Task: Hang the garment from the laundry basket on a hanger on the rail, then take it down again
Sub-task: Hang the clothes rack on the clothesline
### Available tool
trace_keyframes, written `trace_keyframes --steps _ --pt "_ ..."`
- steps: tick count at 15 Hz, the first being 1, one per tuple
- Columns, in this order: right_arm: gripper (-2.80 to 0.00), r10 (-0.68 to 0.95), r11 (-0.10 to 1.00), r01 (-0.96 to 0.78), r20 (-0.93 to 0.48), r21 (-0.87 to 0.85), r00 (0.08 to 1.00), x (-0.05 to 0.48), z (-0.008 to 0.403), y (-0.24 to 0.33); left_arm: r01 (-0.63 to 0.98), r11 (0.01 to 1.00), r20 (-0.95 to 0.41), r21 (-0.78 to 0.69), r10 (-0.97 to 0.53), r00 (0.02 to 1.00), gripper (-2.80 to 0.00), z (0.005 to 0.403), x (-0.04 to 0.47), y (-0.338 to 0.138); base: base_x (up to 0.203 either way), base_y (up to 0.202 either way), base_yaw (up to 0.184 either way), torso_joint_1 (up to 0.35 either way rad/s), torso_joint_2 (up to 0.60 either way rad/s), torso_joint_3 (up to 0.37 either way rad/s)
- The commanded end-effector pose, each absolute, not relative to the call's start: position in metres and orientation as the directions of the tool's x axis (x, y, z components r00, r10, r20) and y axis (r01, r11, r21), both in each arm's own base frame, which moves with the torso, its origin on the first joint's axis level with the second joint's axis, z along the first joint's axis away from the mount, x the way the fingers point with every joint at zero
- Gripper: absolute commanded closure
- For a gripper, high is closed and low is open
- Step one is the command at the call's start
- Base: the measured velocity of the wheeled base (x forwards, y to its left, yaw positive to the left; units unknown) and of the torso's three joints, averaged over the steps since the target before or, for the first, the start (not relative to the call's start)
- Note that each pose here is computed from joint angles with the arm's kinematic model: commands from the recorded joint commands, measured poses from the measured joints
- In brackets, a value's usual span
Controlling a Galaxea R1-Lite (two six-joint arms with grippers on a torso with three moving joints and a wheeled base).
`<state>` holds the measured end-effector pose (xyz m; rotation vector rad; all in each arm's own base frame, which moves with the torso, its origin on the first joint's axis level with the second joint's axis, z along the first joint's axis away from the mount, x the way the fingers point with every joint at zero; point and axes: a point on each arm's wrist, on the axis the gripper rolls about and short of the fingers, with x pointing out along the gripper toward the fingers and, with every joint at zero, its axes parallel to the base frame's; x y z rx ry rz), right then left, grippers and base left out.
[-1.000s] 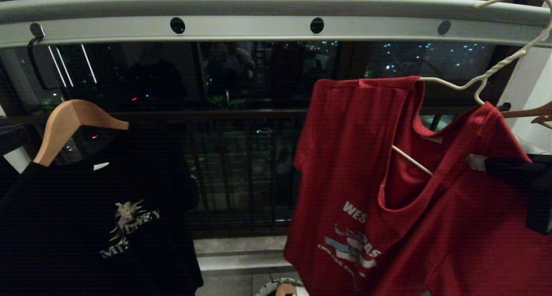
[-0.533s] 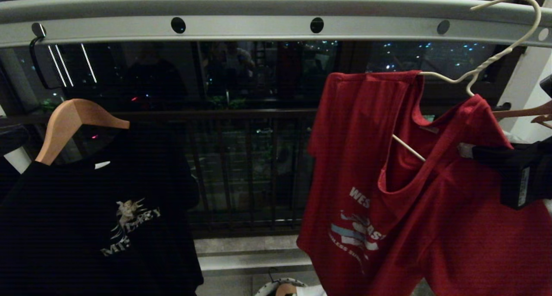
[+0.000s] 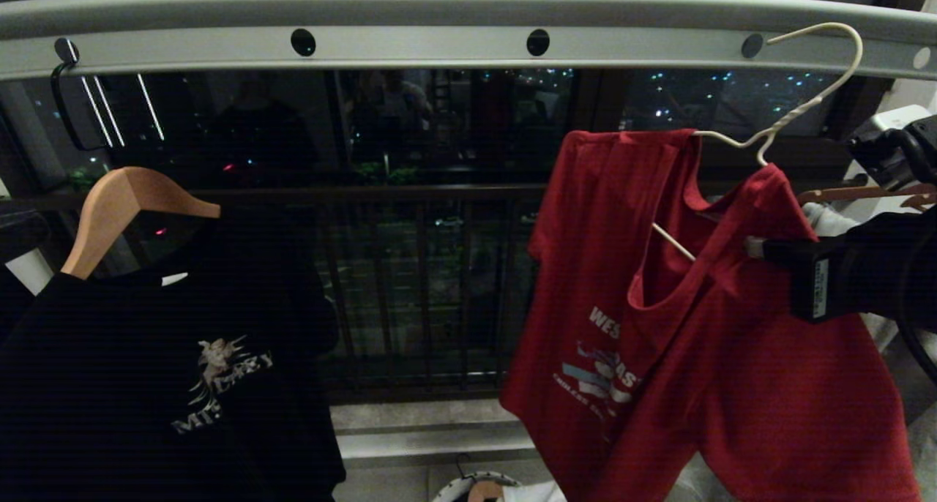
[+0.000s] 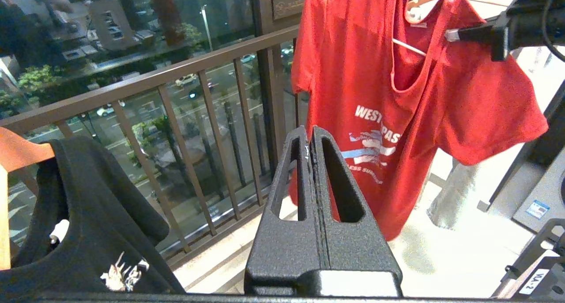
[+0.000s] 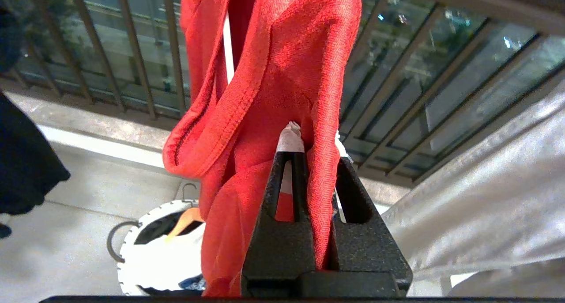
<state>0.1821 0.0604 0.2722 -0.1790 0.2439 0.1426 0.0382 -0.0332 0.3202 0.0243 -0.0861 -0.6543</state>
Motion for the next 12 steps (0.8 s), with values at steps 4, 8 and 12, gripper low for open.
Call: trace_keyframes --steps 4,8,12 --pt "0.0 0.12 0.976 -0.166 -0.282 -0.143 0.952 0.201 0.269 0.058 0.606 0.794 0.072 0.05 -0.608 0.791 0.0 0.32 0.038 -0.033 0.0 0.0 0.0 0.0 0.0 0.0" --pt "0.0 0.119 0.976 -0.163 -0.276 -0.144 0.954 0.214 0.274 0.061 0.607 0.793 0.072 0.05 -0.609 0.79 0.0 0.32 0.038 -0.033 0.0 0.0 0.0 0.0 0.0 0.0" --pt "0.0 0.113 0.976 -0.161 -0.289 -0.147 0.951 0.222 0.272 0.062 0.606 0.794 0.073 0.049 -0.608 0.791 0.0 0.32 0.038 -0.033 0.0 0.0 0.0 0.0 0.0 0.0"
